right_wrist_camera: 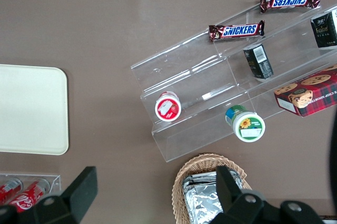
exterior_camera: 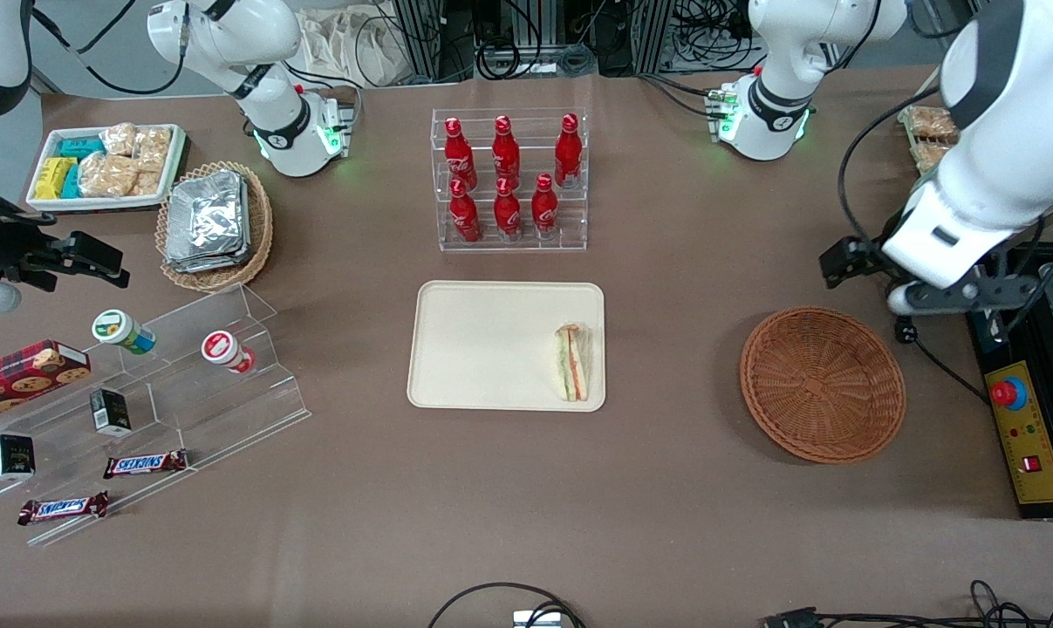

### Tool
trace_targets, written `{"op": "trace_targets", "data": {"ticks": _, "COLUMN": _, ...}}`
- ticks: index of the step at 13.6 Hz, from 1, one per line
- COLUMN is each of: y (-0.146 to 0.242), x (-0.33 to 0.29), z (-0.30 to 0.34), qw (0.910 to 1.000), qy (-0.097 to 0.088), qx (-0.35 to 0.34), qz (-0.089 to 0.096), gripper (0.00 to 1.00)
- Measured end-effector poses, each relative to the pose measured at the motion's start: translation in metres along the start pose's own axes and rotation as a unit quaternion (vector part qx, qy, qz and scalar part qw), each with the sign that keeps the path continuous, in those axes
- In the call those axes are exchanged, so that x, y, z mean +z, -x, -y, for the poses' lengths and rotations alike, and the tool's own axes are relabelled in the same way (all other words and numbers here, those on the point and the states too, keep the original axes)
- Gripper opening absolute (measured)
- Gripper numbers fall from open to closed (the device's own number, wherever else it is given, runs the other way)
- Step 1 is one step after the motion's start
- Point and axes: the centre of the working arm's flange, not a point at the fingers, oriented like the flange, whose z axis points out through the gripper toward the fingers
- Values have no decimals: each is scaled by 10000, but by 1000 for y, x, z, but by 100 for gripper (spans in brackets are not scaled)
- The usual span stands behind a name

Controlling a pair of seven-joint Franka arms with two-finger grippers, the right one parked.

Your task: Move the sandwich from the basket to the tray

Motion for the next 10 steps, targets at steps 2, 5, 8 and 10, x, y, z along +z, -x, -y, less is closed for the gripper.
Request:
{"op": "trace_targets", "data": {"ticks": 2, "y": 8, "x": -10, "z": 19, "qw": 9999, "qy": 24, "qx": -77, "qz": -74, "gripper": 100}}
{"op": "trace_targets", "data": {"ticks": 5, "y": 5, "x": -8, "z": 23, "qw": 9998, "qy": 3, "qx": -94, "qz": -168, "gripper": 100}}
{"op": "trace_targets", "data": {"ticks": 8, "y": 3, "x": -6, "z": 22, "qw": 9997, "qy": 5, "qx": -66, "qz": -219, "gripper": 100}}
{"op": "trace_targets", "data": {"ticks": 10, "y": 4, "x": -5, "z": 22, "qw": 9998, "qy": -4, "qx": -51, "qz": -180, "gripper": 100}}
